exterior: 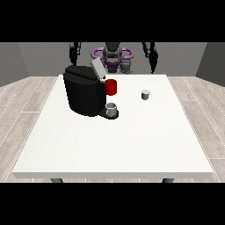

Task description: Insert the coffee pod into the coffee machine and close the lid

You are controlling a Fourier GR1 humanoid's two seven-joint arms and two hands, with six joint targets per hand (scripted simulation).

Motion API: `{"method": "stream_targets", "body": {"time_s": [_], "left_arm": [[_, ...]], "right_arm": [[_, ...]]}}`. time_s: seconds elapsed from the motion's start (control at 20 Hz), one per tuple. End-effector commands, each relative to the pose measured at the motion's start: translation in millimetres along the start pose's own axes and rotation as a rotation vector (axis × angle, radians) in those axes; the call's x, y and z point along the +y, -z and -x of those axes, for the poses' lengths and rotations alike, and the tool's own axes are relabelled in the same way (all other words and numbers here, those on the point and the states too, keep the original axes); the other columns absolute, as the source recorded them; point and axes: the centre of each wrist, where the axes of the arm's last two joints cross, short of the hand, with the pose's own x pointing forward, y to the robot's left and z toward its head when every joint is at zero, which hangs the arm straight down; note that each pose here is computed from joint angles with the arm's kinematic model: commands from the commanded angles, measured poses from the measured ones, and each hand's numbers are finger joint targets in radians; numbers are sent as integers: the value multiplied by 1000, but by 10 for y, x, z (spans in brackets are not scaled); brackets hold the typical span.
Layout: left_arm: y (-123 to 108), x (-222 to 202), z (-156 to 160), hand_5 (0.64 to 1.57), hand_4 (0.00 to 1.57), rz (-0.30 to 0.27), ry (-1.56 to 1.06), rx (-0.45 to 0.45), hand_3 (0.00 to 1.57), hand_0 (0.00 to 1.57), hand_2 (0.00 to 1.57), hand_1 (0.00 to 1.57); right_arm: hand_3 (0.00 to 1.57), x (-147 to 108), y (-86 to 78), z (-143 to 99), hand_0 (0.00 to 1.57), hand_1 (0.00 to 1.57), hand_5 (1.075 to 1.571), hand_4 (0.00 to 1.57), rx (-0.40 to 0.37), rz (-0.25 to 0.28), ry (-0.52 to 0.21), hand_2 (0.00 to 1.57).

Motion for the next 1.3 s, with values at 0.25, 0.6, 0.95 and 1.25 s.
{"method": "stream_targets", "body": {"time_s": [0.25, 0.6, 0.95, 1.25], "left_arm": [[57, 162, -275, 1571, 0, 199, 323, -153, 0, 0, 0, 0], [336, 566, -397, 1571, 0, 182, 553, -136, 0, 0, 0, 0], [702, 846, -709, 1571, 0, 156, 682, -59, 0, 0, 0, 0], [932, 1023, -760, 1571, 0, 145, 774, -55, 0, 0, 0, 0]], "right_arm": [[0, -78, 28, 136, 0, 0, 1571, 0, 46, 104, 33, 0], [0, 220, 186, -73, 0, 0, 1571, 0, -66, 196, -130, 0], [0, 307, 308, -150, 0, 0, 1571, 0, -109, 152, -127, 0], [0, 495, 493, -420, 0, 0, 1571, 0, -141, 123, -86, 0]]}}
